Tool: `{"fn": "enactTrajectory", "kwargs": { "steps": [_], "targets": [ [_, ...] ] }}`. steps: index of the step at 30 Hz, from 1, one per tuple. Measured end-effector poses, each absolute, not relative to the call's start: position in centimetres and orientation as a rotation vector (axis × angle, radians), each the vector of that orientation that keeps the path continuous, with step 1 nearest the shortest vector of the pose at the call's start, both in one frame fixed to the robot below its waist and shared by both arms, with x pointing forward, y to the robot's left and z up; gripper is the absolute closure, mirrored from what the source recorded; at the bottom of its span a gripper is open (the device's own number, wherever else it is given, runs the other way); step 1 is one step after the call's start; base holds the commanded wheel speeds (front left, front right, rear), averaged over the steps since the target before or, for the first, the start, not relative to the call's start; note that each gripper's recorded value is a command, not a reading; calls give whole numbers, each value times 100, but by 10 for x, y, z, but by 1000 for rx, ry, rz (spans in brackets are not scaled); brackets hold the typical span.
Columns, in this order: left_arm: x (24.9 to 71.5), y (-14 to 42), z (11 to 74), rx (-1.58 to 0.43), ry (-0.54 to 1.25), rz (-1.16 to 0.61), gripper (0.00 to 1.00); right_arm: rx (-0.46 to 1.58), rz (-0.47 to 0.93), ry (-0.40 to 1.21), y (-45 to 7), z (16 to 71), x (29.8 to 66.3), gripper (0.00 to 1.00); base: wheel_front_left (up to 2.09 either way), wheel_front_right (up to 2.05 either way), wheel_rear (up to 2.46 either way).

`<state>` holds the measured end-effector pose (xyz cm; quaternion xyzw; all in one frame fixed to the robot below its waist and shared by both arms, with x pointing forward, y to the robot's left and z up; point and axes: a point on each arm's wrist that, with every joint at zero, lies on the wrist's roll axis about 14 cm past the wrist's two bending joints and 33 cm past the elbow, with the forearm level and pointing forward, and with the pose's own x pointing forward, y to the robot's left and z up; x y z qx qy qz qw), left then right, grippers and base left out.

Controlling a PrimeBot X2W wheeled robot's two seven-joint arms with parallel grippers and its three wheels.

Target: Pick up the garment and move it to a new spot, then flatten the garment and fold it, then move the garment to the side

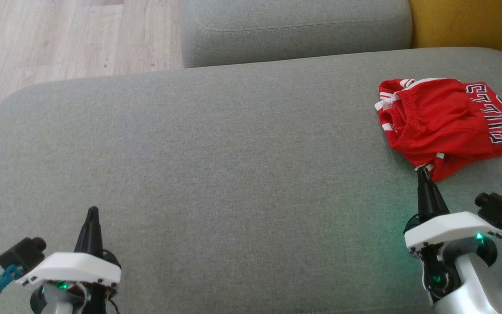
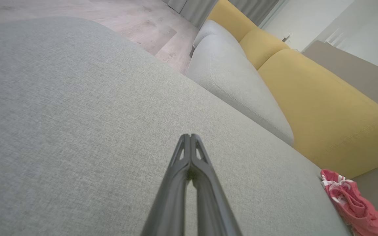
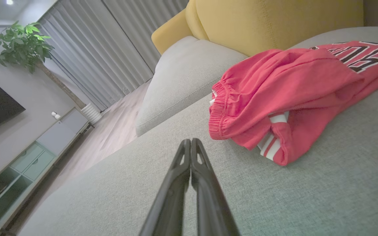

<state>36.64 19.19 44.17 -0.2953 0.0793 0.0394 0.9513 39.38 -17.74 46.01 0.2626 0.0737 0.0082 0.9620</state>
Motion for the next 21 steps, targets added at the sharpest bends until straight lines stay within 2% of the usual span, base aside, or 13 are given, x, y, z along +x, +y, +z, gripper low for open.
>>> {"fn": "enactTrajectory", "kwargs": {
  "steps": [21],
  "targets": [
    [369, 193, 447, -820, 156, 103, 100, 781, -36, 156, -182, 459, 389, 100, 0, 0, 0]
  ]
}}
